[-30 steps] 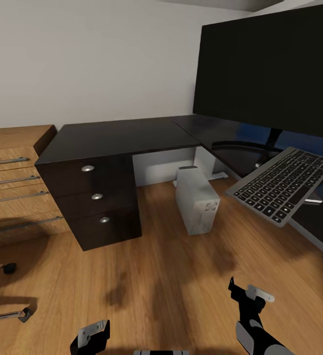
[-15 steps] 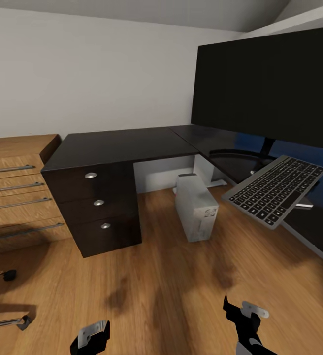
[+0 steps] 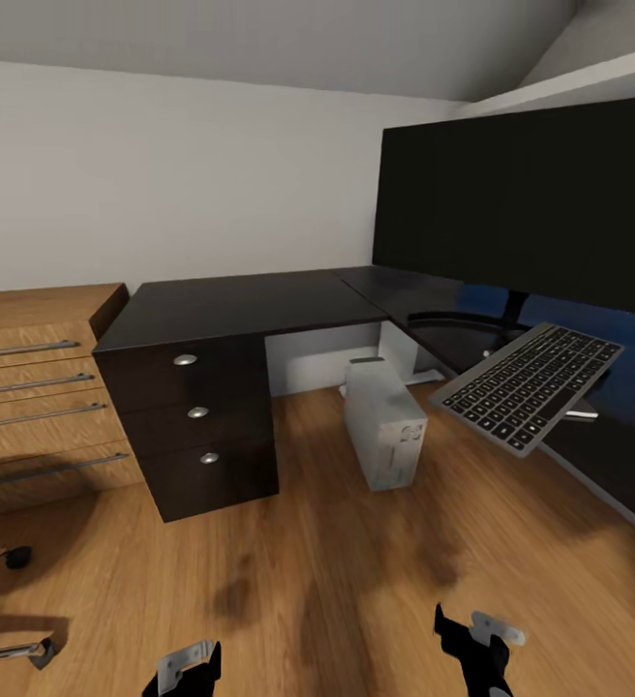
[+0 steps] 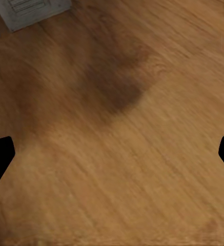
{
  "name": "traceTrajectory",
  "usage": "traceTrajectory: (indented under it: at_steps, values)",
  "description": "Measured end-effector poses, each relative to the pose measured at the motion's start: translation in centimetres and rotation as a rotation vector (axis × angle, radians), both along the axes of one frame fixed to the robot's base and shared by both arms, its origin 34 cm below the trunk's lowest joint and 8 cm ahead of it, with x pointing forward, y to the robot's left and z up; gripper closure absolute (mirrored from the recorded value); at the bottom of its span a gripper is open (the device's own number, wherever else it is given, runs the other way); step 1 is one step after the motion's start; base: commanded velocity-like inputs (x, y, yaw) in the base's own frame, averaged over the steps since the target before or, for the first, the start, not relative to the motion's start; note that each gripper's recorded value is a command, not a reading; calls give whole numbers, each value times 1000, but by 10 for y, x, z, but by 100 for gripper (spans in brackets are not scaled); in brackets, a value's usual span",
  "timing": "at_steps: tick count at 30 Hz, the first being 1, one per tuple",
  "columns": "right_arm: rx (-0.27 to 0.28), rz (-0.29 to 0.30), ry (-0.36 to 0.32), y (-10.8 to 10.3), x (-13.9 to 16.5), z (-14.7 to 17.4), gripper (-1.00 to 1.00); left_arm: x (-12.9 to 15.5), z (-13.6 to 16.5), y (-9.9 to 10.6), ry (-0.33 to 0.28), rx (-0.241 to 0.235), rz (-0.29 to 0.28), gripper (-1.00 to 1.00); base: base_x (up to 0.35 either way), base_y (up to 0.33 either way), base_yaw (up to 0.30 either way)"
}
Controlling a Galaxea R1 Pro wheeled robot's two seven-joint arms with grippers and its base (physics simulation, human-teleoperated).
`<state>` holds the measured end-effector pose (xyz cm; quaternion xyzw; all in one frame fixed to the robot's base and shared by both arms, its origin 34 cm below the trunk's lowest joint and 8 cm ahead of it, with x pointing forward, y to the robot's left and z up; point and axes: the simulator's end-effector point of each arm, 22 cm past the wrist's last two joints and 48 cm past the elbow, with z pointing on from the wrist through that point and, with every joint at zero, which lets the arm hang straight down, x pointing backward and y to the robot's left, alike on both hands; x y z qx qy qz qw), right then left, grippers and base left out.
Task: In the bedroom, organize the workspace by keeping the computer under the desk, ensuring the monitor is on the desk, placing the keyboard on the desk next to the monitor, placing the mouse on the desk next to the keyboard, moving the folder from the swivel chair onto the desk next to the mouse, stacking the notebook on top of the folder with the pen on top of the notebook, and positioning the swivel chair next to the desk.
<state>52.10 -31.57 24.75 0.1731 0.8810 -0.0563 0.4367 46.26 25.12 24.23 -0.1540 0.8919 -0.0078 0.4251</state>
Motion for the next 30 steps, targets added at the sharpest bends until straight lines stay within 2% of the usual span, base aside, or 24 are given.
traceTrajectory:
  at_steps: [4,5,12,19,30]
  values:
    - [19,34,39,21,-16,-8,-100,-7,-4,-5,27,-27,14,-100,0,0,0]
    - [20,24,37,22,-19,-8,-100,-8,-4,-2,27,-19,19,-100,0,0,0]
    - [7,-33,13,4,-36,-3,-100,-10,2,3,6,23,20,-100,0,0,-1]
    - [3,-34,7,2,-52,-1,-100,-10,11,4,-28,44,9,-100,0,0,-88]
    - [9,-30,-35,8,-41,21,-100,-18,17,10,-19,54,9,-100,0,0,-217]
